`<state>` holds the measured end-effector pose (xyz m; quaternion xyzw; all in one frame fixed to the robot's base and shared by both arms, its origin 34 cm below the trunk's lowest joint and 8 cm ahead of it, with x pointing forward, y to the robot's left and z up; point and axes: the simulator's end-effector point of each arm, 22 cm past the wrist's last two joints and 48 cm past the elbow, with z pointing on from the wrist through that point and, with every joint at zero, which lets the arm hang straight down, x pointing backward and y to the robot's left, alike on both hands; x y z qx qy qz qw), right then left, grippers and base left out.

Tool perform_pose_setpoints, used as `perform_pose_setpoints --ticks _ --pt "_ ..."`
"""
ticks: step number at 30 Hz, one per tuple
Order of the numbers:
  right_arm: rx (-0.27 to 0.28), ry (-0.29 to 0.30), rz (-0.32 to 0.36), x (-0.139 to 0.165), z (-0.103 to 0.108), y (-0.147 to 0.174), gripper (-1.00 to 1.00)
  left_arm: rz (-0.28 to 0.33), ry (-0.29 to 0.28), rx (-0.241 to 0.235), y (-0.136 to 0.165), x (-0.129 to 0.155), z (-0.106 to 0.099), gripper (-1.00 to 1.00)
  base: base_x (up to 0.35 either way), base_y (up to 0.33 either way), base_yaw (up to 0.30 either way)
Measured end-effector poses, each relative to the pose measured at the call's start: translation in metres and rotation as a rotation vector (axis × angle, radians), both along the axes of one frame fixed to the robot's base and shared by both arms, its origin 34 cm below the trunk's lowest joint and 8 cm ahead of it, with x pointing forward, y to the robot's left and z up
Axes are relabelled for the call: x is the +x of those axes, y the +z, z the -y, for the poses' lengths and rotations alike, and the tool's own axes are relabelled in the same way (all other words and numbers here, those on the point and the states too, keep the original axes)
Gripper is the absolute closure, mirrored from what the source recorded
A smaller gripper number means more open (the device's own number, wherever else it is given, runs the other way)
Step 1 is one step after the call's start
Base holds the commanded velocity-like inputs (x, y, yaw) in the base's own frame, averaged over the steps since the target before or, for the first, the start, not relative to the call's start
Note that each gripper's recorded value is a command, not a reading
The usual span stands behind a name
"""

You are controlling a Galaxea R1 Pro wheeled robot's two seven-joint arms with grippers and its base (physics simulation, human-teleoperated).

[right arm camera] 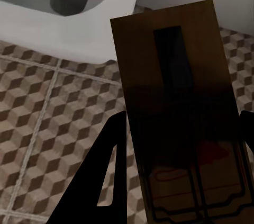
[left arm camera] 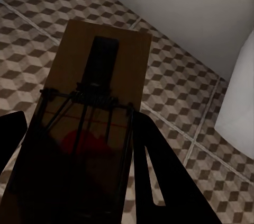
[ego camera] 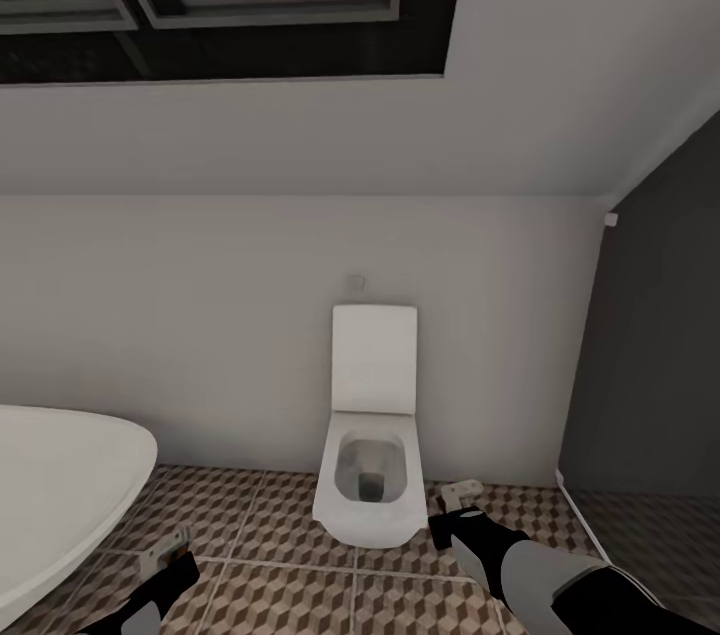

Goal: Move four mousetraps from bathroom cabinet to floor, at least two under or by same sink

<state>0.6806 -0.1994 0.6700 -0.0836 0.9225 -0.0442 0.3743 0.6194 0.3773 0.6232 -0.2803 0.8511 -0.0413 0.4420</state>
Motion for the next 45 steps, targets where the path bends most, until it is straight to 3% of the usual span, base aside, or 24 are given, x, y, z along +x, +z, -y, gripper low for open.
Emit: perform_pose_setpoints --ticks 45 --pt "0.007 0.002 -0.002 -0.0002 -0.0009 -0.0002 1.00 0.002 -0.015 0.004 0.0008 0.0011 0.0016 1.00 0.000 0.000 -0.011"
